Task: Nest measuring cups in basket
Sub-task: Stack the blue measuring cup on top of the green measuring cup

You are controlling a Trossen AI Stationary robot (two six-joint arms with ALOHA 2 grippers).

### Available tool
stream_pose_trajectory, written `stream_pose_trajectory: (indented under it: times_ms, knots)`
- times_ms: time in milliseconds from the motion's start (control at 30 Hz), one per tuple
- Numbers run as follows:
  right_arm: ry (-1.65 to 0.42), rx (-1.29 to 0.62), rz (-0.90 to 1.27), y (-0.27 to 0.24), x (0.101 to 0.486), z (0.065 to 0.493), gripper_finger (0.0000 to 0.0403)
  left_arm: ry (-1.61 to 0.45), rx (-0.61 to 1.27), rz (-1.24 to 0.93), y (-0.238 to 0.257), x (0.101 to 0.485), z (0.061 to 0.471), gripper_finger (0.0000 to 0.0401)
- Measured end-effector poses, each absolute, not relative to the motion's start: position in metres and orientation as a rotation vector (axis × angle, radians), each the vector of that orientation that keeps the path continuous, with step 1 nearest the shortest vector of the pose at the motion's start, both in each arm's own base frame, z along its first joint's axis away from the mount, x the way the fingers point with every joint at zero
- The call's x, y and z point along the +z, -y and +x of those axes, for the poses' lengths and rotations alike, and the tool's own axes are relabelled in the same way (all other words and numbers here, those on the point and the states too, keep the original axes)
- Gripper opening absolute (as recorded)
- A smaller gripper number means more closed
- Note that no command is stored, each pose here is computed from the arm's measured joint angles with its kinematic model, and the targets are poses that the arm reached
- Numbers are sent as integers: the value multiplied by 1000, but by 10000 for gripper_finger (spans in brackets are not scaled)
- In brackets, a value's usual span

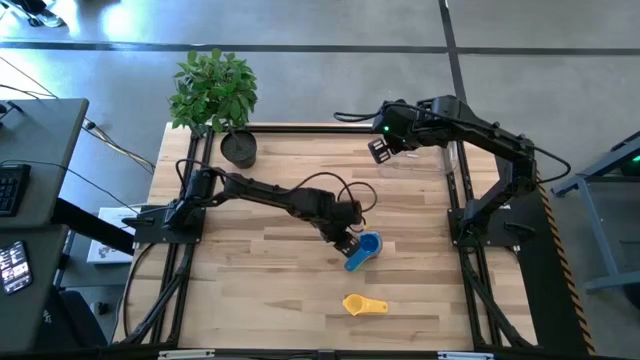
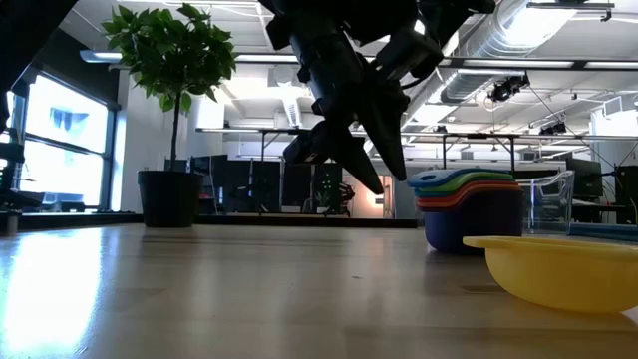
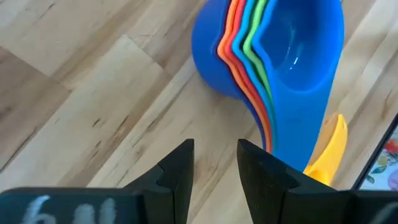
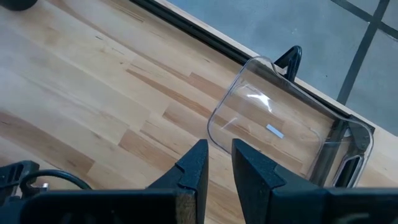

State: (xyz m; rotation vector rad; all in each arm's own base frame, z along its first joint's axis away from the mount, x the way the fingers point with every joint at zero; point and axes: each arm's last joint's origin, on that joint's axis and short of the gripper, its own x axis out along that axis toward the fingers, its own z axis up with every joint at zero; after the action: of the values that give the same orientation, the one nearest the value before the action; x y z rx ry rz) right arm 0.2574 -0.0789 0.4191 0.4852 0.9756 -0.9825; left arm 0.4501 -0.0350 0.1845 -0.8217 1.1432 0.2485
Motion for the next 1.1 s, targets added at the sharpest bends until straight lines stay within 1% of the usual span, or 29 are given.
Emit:
stream_pose_trajectory:
  times_ms: [400,600,1100]
  knots:
    - [-975,-983,485,79,419,257,64,-1107,216,-828,47,187,453,113]
    - [-975,-983,484,79,419,257,64,-1129,225,-845,51,176,455,113]
    - [-975,-984,484,79,419,257,64,-1103,185,-828,58,176,458,113]
